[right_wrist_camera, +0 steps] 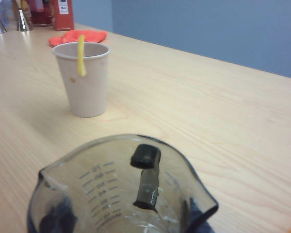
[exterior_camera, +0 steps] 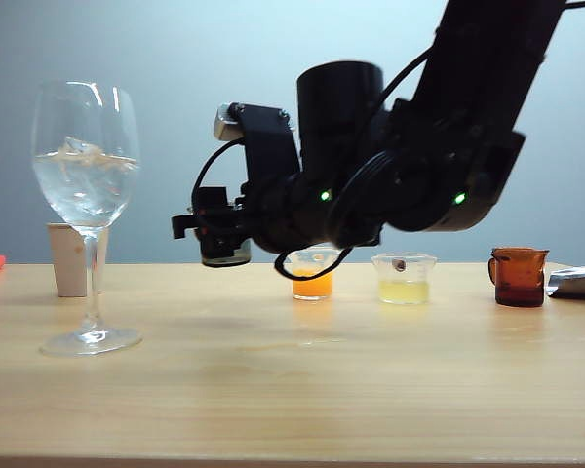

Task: Pick up the first measuring cup from the left, pour the coconut rum inside into the goblet, and finally put the measuring cup back in its original place.

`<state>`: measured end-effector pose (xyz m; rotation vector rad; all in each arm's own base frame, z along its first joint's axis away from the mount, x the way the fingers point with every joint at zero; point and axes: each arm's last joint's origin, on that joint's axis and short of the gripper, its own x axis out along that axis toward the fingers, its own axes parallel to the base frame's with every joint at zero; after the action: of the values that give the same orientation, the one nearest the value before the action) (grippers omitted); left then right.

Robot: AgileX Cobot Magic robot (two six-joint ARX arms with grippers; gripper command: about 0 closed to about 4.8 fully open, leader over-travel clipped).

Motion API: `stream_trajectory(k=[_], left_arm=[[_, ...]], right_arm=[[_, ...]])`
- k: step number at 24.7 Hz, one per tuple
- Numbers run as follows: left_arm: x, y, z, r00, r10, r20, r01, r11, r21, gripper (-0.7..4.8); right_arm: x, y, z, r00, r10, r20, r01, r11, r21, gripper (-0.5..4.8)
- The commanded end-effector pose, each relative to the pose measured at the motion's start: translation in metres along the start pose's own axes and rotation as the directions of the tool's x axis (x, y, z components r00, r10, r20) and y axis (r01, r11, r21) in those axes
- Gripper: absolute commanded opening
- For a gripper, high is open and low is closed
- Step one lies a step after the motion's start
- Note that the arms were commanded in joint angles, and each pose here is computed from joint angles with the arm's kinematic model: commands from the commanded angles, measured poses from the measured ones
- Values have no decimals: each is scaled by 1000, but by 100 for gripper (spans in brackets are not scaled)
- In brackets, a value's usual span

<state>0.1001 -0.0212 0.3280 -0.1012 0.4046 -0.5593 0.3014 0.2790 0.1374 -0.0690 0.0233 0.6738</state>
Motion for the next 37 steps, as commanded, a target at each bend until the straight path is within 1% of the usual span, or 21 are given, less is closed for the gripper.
stream_trajectory(k=[1, 6, 11, 13, 16, 21, 24, 35, 37], left_arm=[[-1, -1, 1, 1000, -5, 7, 5, 1000, 8, -6], [-1, -1, 1, 1000, -5, 8, 5, 1000, 9, -6], [-1, -1, 1, 1000, -5, 7, 5, 1000, 8, -6], [-1, -1, 1, 1000, -5, 8, 5, 1000, 8, -6], [-1, -1, 1, 1000, -5, 8, 5, 1000, 8, -6], [-1, -1, 1, 1000, -5, 8, 5, 1000, 8, -6], [-1, -1, 1, 1000, -5, 8, 5, 1000, 8, -6], [-1, -1, 1, 1000, -5, 8, 5, 1000, 5, -6], [-1, -1, 1, 1000, -6, 8, 6, 1000, 5, -6]], right_arm=[[10, 2, 7, 999, -10, 51, 9, 1000, 14, -5], [34, 5, 2, 999, -19, 27, 19, 1000, 11, -5], [50, 7, 1, 999, -28, 41, 28, 1000, 13, -5], [58, 8, -1, 999, -27, 20, 27, 1000, 10, -5], [64, 6, -3, 999, -32, 21, 31, 999, 12, -5], [70, 6, -5, 998, -59, 12, 59, 998, 11, -5], [74, 6, -8, 998, -59, -8, 59, 998, 8, -6], [81, 5, -21, 998, -62, -26, 62, 998, 17, -5], [82, 1, -23, 997, -68, -31, 68, 998, 16, -5]])
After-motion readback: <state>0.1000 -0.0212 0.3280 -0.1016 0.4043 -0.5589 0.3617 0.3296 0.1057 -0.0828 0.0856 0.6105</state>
